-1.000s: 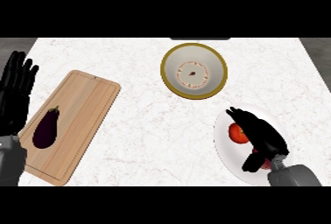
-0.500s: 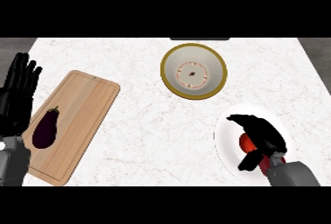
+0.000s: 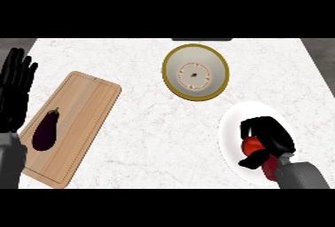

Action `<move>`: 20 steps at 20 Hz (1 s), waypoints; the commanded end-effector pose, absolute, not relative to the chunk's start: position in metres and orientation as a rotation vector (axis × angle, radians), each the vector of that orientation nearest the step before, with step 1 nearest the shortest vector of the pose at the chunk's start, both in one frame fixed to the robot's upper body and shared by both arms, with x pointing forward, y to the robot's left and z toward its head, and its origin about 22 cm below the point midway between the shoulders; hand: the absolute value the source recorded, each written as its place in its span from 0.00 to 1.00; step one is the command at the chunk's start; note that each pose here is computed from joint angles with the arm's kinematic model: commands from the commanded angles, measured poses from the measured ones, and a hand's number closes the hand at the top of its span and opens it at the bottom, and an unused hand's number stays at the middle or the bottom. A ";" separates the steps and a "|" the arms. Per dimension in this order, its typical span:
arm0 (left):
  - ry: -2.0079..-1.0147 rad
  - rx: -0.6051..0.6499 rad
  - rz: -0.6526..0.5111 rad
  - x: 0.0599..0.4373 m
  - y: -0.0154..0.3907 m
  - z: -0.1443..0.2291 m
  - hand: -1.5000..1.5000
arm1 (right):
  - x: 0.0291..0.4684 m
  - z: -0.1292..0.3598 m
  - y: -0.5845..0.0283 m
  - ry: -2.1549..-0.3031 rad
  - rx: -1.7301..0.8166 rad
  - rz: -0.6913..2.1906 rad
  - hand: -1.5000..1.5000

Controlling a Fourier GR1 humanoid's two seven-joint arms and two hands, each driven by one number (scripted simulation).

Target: Pick the tomato from the plate and place it in the bowl

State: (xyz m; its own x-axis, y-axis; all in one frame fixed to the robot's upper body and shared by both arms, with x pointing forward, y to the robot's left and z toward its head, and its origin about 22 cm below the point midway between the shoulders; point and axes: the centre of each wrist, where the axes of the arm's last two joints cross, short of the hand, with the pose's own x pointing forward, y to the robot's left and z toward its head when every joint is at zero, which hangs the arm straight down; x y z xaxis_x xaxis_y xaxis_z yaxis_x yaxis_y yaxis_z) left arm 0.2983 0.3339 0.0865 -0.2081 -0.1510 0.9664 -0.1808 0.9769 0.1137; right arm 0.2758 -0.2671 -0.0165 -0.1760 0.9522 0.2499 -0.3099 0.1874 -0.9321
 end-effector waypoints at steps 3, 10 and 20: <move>-1.785 0.263 0.031 0.298 0.334 0.086 0.50 | 0.268 0.003 -0.396 -0.962 -0.910 1.116 1.00; -1.785 0.213 0.021 0.292 0.316 0.074 0.50 | 0.253 0.023 -0.496 -0.810 -1.021 0.944 1.00; -1.776 0.271 0.051 0.294 0.329 0.096 0.50 | 0.257 0.121 -0.494 -1.098 -1.157 0.887 1.00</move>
